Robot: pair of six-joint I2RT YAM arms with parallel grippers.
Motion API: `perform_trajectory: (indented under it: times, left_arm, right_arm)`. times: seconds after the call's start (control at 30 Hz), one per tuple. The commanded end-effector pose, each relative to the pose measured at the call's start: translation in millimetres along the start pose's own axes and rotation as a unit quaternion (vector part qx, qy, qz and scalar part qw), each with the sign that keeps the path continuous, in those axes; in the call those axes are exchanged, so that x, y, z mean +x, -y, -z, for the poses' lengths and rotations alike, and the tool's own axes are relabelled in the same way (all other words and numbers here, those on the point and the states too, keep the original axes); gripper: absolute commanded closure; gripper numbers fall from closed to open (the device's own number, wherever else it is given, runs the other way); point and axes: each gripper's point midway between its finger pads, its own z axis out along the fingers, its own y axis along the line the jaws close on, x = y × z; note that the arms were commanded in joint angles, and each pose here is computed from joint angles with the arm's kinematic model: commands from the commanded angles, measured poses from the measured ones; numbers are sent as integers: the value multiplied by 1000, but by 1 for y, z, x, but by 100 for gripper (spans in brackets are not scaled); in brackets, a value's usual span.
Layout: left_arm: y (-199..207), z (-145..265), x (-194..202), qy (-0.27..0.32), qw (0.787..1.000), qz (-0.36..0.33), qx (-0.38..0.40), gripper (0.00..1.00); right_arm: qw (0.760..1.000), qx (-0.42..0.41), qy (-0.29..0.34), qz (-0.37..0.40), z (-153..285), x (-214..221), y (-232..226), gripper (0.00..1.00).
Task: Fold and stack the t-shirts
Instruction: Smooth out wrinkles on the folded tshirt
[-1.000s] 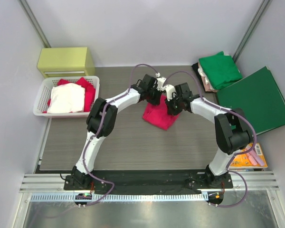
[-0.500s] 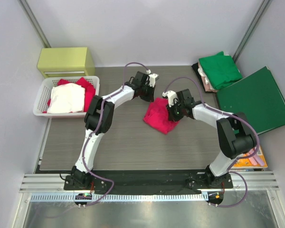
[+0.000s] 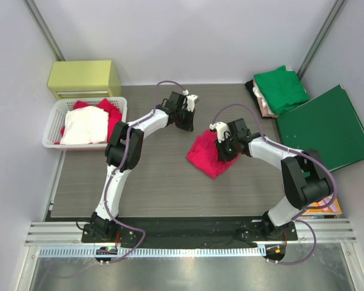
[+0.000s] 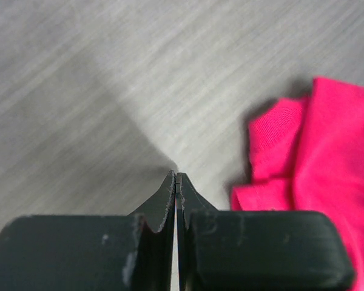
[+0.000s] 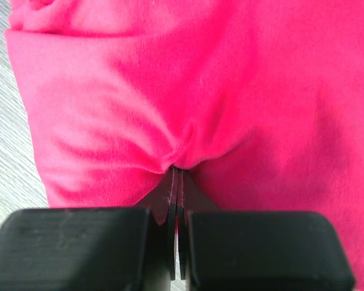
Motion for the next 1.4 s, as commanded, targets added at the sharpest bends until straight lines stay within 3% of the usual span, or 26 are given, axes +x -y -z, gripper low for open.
perform_trajectory:
  times: [0.0,0.27,0.5,0.6,1.0,1.37]
  left_arm:
    - [38,50,-47,64,997,1,44,100]
    - [81,84,-65,89,994,-22,58,100]
    - [84,93,-20,64,995,-30,-66,100]
    - [78,91,-2,48,987,-68,-138,100]
    - [91,75,82,-77,993,12,-94,100]
    - [102,75,72,-60,996,-2,-64,100]
  right_arm:
    - [1000,-14,-18,-5,-7,2,-3,99]
    - [1000,-14,-4,0,-4,-6,-3,99]
    - [1000,-11,-1,2,-4,-7,-2,99]
    - [1000,-14,3,1,-4,-11,-3,99]
    - [1000,-20,9,3,-2,-12,-5,99]
    - [1000,-16,6,5,-3,-9,-3,99]
